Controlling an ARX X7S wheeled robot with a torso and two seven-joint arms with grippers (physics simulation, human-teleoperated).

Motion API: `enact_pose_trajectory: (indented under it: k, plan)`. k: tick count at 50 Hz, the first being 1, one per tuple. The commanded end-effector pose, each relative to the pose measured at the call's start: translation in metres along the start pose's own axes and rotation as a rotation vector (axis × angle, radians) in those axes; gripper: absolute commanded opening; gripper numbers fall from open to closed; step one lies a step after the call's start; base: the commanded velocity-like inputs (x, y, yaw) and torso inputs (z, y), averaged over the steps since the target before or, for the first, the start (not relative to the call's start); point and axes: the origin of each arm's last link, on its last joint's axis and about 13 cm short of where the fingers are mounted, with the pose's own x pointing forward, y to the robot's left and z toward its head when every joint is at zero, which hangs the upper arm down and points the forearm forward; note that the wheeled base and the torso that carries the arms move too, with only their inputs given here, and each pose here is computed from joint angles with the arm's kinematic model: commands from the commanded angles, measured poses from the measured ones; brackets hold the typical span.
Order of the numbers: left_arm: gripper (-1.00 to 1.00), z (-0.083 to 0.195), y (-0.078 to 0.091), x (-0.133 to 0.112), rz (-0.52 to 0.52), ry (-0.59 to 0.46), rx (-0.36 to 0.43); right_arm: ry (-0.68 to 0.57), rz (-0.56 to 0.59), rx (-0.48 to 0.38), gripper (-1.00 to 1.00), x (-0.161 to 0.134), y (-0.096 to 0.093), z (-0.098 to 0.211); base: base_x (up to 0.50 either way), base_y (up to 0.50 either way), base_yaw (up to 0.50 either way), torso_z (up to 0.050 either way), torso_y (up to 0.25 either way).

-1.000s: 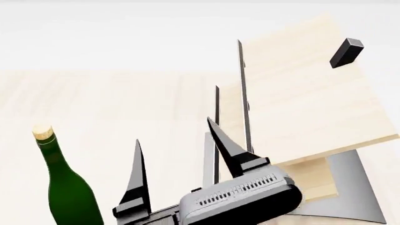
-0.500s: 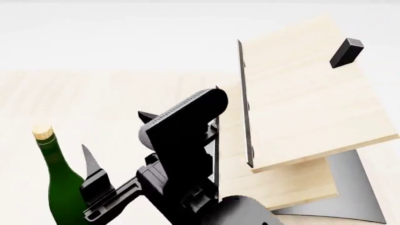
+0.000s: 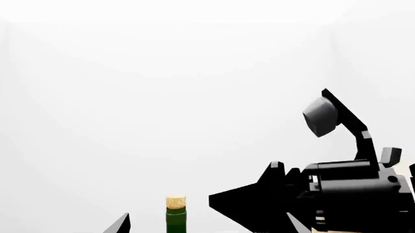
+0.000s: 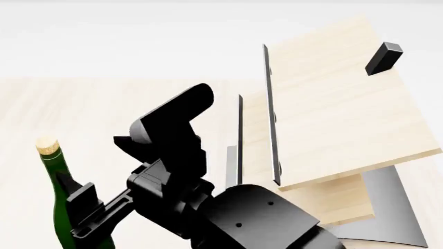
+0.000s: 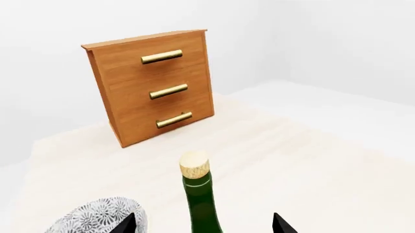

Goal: Put the wine bottle on the wine rack.

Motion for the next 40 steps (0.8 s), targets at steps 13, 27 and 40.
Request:
enact_pose_trajectory:
  k: [13, 27, 40]
  plan:
    - [1.00, 0.000, 0.000, 0.000, -0.002, 0.000, -0.008, 0.092, 0.010, -0.004, 1.00, 0.042, -0.006, -0.014, 0.00, 0.00, 0.00, 0.000, 0.000]
    - [1.00, 0.001, 0.000, 0.001, 0.000, -0.001, -0.009, 0.102, 0.012, -0.020, 1.00, 0.060, -0.007, -0.011, 0.00, 0.00, 0.00, 0.000, 0.000]
    - [1.00, 0.000, 0.001, 0.001, 0.003, 0.005, -0.008, 0.069, 0.010, -0.039, 1.00, 0.071, -0.006, -0.007, 0.00, 0.00, 0.00, 0.000, 0.000]
